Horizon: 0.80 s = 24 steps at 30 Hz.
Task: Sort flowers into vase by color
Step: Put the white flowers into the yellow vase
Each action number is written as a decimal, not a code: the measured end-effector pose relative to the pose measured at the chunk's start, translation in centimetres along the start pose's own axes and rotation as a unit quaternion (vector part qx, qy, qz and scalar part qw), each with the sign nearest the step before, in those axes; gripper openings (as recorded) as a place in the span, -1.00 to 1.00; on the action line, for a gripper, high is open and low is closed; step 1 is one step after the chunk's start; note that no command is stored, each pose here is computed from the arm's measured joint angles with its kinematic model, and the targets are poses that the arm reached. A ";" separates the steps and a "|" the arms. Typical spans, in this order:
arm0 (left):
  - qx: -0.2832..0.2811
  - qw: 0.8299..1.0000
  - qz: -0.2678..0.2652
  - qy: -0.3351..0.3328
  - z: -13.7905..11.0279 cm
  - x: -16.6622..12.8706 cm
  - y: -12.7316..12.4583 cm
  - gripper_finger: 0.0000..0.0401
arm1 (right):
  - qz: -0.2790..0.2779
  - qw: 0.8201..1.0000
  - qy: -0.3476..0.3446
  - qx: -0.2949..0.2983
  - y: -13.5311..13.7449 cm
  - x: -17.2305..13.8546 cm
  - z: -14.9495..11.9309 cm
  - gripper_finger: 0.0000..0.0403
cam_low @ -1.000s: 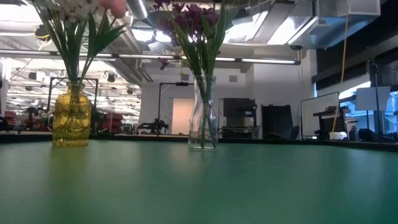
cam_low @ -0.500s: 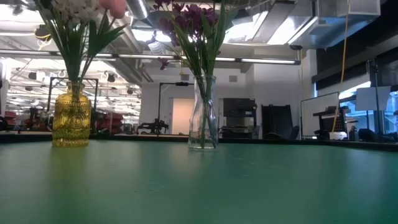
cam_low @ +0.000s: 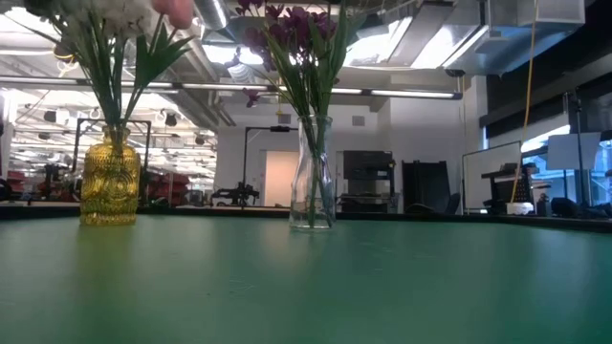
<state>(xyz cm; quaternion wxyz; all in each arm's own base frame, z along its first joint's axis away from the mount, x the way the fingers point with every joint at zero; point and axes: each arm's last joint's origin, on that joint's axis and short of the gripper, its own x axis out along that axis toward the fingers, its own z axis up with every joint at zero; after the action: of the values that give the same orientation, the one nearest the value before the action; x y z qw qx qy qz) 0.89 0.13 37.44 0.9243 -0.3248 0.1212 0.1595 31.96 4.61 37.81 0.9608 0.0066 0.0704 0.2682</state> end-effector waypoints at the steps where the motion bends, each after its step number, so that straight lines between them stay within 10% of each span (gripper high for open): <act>1: -0.001 1.000 0.000 0.000 0.0 0.0 0.0 0.22 | 0.000 1.000 -0.001 -0.001 0.0 0.0 0.0 -0.18; 14: 0.000 0.996 -0.060 0.065 -0.7 5.6 0.2 0.22 | -0.062 0.989 -0.112 -0.072 -0.6 -0.2 2.2 -0.18; 24: 0.001 0.994 -0.078 0.076 -0.5 6.6 -0.1 0.22 | -0.145 0.981 -0.075 -0.103 -7.2 -0.1 4.7 -0.18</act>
<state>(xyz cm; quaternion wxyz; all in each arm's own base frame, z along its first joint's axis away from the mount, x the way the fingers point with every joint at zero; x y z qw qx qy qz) 6.89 1.17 34.93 0.9223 -0.3438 0.1653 0.0615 36.28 -1.48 42.14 0.9875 -0.0828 -0.0300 0.1304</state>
